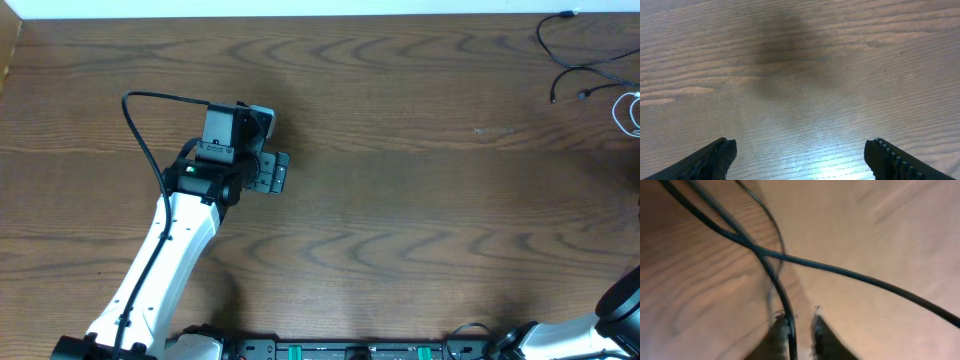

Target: Untangle cables

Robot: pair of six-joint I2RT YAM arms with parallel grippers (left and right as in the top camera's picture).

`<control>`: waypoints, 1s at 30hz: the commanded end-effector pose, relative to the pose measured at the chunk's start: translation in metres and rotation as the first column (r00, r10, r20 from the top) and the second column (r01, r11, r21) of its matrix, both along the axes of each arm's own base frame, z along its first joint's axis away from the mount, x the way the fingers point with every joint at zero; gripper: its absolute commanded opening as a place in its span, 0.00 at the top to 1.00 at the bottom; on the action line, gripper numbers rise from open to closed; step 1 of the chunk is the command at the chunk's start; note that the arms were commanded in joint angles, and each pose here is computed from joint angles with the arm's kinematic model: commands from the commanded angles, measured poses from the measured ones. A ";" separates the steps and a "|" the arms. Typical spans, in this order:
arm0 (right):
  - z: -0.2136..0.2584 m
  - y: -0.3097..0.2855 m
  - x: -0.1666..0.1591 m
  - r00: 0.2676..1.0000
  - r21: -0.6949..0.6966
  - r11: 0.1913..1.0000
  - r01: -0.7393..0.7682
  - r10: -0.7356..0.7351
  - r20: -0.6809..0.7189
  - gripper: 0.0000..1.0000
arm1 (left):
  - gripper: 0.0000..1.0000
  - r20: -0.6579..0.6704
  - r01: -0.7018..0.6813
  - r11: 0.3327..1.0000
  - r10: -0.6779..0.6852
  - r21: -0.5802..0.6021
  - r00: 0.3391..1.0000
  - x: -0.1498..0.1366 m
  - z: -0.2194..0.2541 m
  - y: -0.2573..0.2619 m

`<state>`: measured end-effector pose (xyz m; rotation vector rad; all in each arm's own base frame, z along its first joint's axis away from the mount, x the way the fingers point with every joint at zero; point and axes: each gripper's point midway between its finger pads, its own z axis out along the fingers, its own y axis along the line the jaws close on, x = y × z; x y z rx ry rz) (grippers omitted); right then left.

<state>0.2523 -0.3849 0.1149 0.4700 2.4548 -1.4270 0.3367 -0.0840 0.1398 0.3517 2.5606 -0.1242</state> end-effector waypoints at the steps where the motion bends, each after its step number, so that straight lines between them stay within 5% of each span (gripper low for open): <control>1: -0.008 0.005 0.021 0.983 0.082 0.996 -0.039 0.023 0.180 0.01 | 0.13 0.006 -0.015 1.000 0.015 0.007 1.000 0.003 0.002 0.003; 11: -0.037 0.056 0.072 0.895 0.331 0.892 -0.308 0.153 0.419 0.01 | 0.13 0.006 -0.015 1.000 0.015 0.007 1.000 0.003 0.002 0.003; 19: -0.046 0.088 0.091 0.873 0.401 0.825 -0.398 0.206 0.442 0.01 | 0.13 0.006 -0.015 1.000 0.015 0.007 1.000 0.003 0.002 0.003; 24: -0.051 0.122 0.105 0.814 0.492 0.700 -0.517 0.225 0.536 0.01 | 0.13 0.006 -0.015 1.000 0.015 0.007 1.000 0.003 0.002 0.003; 30: -0.074 0.117 0.071 0.873 0.637 0.734 -0.234 -0.130 0.470 0.01 | 0.13 0.006 -0.015 1.000 0.015 0.007 1.000 0.003 0.002 0.003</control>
